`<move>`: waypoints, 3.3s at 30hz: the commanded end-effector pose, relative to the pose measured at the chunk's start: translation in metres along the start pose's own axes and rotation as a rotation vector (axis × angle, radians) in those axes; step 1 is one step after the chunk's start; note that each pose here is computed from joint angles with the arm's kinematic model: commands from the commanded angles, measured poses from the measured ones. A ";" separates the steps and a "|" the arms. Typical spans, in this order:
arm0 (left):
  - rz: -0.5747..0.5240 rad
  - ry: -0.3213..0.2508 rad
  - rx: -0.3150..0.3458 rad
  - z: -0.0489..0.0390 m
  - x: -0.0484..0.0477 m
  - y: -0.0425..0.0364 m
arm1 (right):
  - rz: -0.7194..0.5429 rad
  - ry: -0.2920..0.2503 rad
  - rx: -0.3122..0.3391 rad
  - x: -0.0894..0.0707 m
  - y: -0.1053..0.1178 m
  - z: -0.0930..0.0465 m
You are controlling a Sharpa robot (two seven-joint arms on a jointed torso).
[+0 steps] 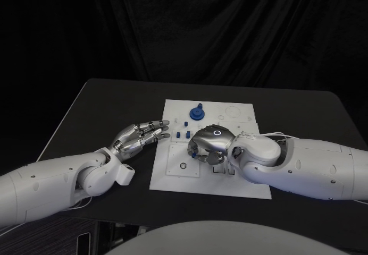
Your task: Assemble the parts on the task board
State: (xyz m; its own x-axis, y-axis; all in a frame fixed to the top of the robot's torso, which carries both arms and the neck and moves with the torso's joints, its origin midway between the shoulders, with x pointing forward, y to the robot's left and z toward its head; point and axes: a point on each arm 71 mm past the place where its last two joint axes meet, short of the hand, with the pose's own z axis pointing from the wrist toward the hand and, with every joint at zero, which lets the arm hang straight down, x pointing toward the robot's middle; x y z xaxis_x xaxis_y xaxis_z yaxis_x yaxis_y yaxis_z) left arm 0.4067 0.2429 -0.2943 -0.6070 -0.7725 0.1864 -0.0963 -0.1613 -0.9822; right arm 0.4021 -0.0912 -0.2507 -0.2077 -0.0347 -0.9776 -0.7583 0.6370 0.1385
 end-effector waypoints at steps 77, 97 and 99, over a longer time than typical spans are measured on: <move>-0.022 0.000 0.070 -0.0033 0.0024 0.0029 | -0.051 -0.114 0.285 -0.059 -0.085 -0.061; -0.029 0.010 0.076 -0.0006 0.0054 0.0036 | 0.012 -0.047 0.371 -0.027 -0.107 -0.078; -0.030 0.011 0.076 -0.0004 0.0057 0.0038 | 0.014 -0.040 0.370 -0.026 -0.106 -0.079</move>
State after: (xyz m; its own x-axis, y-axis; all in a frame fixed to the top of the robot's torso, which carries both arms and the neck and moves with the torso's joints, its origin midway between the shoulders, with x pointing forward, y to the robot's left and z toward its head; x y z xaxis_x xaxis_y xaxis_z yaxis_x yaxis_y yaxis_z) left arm 0.4026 0.2386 -0.3028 -0.6121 -0.7640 0.2040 -0.1179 -0.1670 -0.9789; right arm 0.4398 -0.2179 -0.2270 -0.1811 -0.0066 -0.9834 -0.4946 0.8649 0.0853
